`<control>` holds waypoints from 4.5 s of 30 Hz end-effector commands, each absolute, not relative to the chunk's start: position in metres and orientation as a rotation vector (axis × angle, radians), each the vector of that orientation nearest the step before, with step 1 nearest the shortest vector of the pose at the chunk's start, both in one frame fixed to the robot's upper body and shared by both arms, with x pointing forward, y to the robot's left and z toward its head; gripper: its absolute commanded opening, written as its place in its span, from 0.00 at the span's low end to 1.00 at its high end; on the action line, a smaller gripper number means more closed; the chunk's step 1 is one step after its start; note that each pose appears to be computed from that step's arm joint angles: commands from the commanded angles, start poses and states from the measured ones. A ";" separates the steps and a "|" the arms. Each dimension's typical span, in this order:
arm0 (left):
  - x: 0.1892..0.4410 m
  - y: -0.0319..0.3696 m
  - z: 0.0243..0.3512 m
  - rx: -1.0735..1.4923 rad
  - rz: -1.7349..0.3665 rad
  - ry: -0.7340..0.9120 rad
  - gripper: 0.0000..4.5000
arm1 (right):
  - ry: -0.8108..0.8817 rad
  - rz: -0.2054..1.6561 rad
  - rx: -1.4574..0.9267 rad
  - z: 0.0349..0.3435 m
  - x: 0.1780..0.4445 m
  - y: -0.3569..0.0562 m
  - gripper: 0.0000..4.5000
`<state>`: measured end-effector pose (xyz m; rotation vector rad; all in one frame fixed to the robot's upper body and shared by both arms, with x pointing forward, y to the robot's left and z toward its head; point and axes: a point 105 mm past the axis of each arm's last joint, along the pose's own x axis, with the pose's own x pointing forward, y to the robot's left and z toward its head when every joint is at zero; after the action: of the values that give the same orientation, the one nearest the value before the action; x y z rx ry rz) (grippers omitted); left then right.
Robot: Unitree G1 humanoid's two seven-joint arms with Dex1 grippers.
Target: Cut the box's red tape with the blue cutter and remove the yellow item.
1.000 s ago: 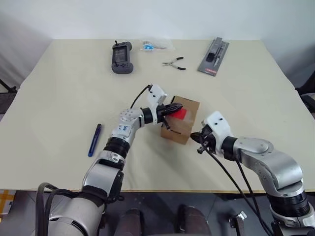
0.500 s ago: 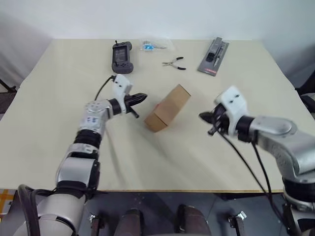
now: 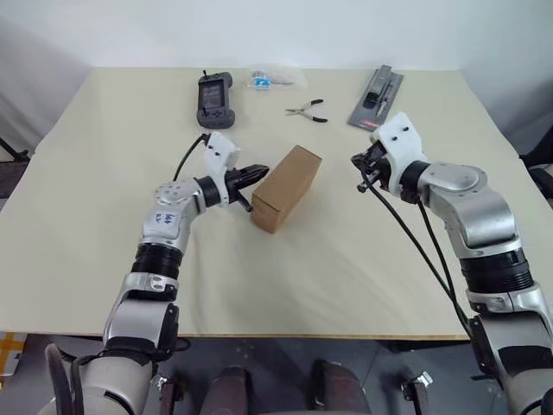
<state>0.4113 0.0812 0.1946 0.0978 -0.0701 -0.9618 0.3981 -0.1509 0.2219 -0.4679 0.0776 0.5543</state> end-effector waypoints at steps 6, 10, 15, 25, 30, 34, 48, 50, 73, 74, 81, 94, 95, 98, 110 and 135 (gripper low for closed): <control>0.356 0.013 0.196 0.190 -1.381 -0.054 0.00 | 0.055 0.573 -0.467 0.222 0.387 -0.149 0.01; 0.361 0.020 0.194 0.187 -1.317 -0.062 0.00 | 0.044 0.515 -0.471 0.227 0.387 -0.163 0.01; 0.367 0.040 0.203 0.170 -1.234 -0.066 0.00 | 0.033 0.465 -0.472 0.230 0.395 -0.174 0.01; 0.345 0.107 0.183 0.102 -1.136 0.288 0.00 | 0.088 0.519 -0.483 0.205 0.444 -0.163 0.01; 0.321 0.089 0.168 0.069 -1.262 0.452 0.00 | 0.160 0.645 -0.546 0.192 0.451 -0.147 0.01; 0.310 0.074 0.154 0.084 -1.327 0.550 0.00 | 0.215 0.720 -0.594 0.184 0.448 -0.143 0.01; 0.369 0.058 0.142 0.176 -1.178 0.434 0.00 | 0.380 0.878 -0.592 0.165 0.381 -0.158 0.01; 0.373 0.054 0.143 0.172 -1.192 0.426 0.00 | 0.409 0.893 -0.585 0.161 0.362 -0.160 0.01; 0.394 0.014 0.133 0.213 -1.314 0.406 0.00 | 0.558 0.723 -0.512 0.150 0.260 -0.175 0.01; 0.394 0.018 0.132 0.214 -1.312 0.411 0.00 | 0.559 0.731 -0.505 0.148 0.258 -0.173 0.01; 0.395 0.031 0.137 0.202 -1.282 0.410 0.00 | 0.575 0.773 -0.496 0.141 0.255 -0.163 0.01; 0.418 0.074 0.174 0.231 -1.057 0.227 0.00 | 0.566 0.452 -0.608 0.161 0.293 -0.248 0.04; 0.421 0.078 0.180 0.235 -1.032 0.189 0.00 | 0.547 0.419 -0.598 0.167 0.299 -0.254 0.09; 0.428 0.099 0.200 0.214 -0.936 0.141 0.13 | 0.437 0.384 -0.568 0.187 0.316 -0.262 0.27; 0.377 0.203 0.220 0.091 -0.642 0.027 0.95 | -0.017 0.696 -0.339 0.235 0.345 -0.225 1.00; 0.182 0.296 0.121 0.020 -0.300 0.209 1.00 | 0.139 1.129 -0.244 0.208 0.324 -0.229 1.00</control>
<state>0.1857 0.3043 0.1105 -0.0077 0.2313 -0.2700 0.3225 -0.2326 0.1972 -0.2139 0.1830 1.1126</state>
